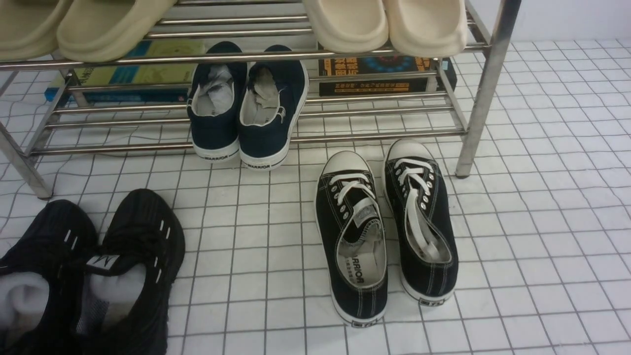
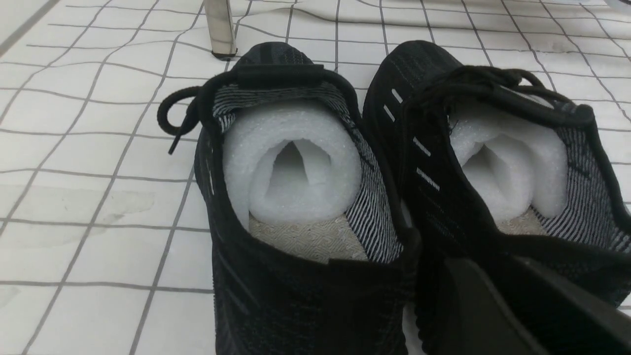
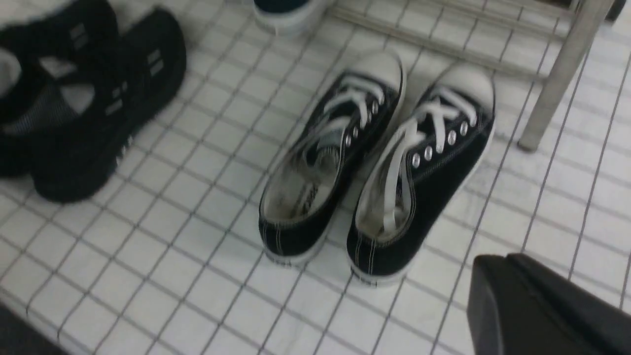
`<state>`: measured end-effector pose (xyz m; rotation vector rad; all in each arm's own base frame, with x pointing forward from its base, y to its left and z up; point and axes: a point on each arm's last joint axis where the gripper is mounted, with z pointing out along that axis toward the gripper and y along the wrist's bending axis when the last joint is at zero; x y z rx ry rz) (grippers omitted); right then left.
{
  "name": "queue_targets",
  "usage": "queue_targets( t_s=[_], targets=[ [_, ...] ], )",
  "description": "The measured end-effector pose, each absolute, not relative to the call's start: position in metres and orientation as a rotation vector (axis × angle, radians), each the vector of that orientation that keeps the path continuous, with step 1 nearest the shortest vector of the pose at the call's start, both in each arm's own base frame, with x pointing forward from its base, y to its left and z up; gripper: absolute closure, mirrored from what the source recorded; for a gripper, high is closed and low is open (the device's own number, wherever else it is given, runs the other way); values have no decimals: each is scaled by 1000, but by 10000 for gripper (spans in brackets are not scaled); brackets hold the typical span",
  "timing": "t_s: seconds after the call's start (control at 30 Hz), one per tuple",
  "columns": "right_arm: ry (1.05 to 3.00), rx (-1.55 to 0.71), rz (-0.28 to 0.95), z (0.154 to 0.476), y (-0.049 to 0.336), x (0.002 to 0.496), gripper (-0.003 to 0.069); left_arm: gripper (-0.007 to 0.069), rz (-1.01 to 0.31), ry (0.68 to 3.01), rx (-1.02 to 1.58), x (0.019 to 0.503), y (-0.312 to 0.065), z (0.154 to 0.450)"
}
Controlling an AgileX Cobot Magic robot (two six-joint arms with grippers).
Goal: Take the shoes off the shelf with your hand from the white checkered tablecloth.
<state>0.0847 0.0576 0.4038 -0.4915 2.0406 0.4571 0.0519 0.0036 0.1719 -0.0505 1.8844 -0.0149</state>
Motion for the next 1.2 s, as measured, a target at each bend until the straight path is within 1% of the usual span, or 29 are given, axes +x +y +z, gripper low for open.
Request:
queue_targets(
  t_s=[0.1, 0.13, 0.17, 0.2, 0.33, 0.4, 0.5, 0.9, 1.17, 1.2],
  targets=[
    [1772, -415, 509, 375, 41, 61, 673, 488, -15, 1884, -50, 52, 4, 172],
    [1770, -413, 509, 371, 42, 62, 673, 488, -15, 1884, -50, 52, 4, 172],
    [1691, -389, 523, 355, 38, 57, 672, 488, -15, 1884, -50, 52, 4, 172],
    [1656, -378, 529, 344, 36, 55, 671, 488, -15, 1884, -50, 52, 4, 172],
    [1637, -366, 528, 310, 38, 58, 670, 488, -15, 1884, -50, 52, 4, 172],
    [1643, -366, 526, 300, 39, 61, 669, 488, -15, 1884, -50, 52, 4, 172],
    [1652, -366, 524, 293, 40, 62, 668, 488, -15, 1884, -50, 52, 4, 172],
    [1750, -393, 507, 283, 40, 61, 659, 488, -15, 1884, -50, 52, 4, 172],
    [1751, -393, 504, 283, 39, 61, 656, 488, -15, 1884, -50, 52, 4, 172],
    [1743, -391, 489, 284, 38, 59, 654, 488, -15, 1884, -50, 52, 4, 172]
  ],
)
